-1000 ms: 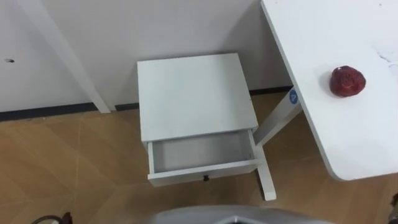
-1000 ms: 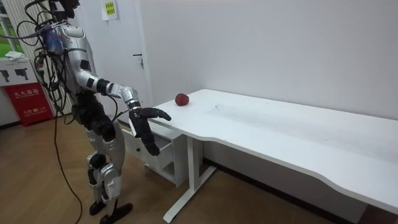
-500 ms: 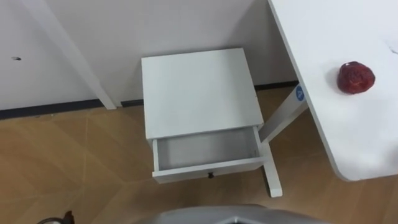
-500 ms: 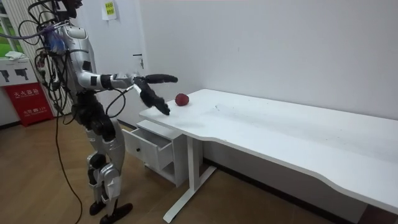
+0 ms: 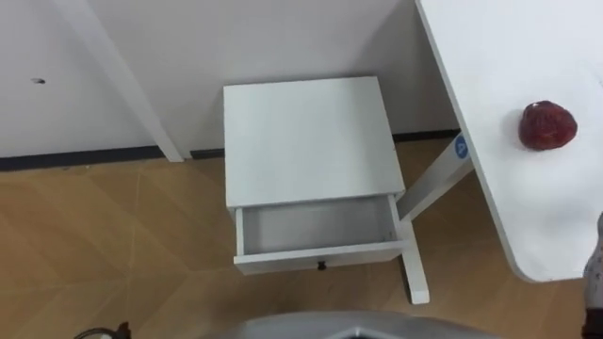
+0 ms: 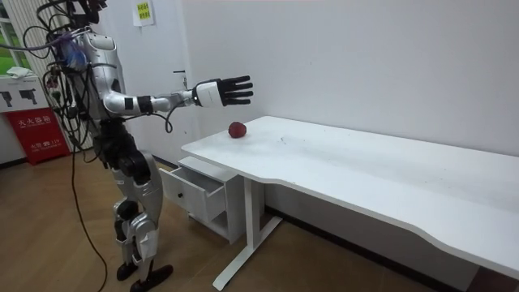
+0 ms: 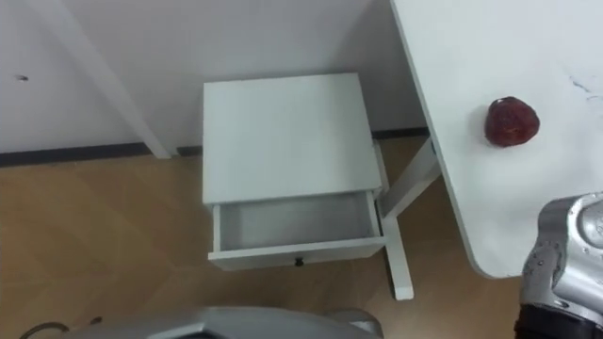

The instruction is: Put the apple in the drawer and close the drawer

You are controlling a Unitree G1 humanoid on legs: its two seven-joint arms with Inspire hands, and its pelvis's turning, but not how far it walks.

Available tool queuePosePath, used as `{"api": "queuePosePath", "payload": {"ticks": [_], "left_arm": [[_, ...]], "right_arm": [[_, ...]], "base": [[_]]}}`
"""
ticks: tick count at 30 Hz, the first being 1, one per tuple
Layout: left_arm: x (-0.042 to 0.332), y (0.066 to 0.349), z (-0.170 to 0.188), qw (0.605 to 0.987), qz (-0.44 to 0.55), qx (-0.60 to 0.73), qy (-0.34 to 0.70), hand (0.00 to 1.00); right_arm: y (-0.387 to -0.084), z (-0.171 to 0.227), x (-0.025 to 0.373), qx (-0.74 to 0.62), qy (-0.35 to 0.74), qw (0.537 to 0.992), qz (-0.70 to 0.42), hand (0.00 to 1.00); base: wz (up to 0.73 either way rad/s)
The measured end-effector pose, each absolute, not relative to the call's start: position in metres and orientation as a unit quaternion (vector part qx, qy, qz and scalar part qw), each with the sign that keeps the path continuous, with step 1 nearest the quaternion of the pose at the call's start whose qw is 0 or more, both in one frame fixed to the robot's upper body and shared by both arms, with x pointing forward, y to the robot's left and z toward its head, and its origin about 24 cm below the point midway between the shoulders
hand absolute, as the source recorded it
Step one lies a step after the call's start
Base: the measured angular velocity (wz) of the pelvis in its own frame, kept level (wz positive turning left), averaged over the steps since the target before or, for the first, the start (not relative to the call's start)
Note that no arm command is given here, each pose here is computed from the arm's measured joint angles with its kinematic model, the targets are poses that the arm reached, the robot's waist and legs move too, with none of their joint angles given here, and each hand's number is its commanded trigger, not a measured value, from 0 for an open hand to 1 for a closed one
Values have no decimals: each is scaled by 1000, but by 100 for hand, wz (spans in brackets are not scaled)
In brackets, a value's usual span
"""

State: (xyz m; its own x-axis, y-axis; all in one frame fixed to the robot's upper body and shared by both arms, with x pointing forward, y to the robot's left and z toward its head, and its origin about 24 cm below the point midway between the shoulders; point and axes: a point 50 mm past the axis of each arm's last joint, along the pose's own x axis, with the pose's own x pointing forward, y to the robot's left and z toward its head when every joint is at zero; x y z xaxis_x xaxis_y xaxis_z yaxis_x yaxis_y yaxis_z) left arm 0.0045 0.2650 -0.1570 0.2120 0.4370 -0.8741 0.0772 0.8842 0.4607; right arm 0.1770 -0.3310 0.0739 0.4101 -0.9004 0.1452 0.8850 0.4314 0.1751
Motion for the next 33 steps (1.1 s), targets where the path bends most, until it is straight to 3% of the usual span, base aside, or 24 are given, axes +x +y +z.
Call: {"api": "queuePosePath", "payload": {"ticks": [13,33], "left_arm": [[-1,266,-157,746,112,203,624,0],[-9,267,-156,738,107,206,633,0]], "right_arm": [[-311,58,197,-51,-48,927,-369,0],[-316,30,198,-75,48,957,-275,0]], "base": [[0],[0]]}}
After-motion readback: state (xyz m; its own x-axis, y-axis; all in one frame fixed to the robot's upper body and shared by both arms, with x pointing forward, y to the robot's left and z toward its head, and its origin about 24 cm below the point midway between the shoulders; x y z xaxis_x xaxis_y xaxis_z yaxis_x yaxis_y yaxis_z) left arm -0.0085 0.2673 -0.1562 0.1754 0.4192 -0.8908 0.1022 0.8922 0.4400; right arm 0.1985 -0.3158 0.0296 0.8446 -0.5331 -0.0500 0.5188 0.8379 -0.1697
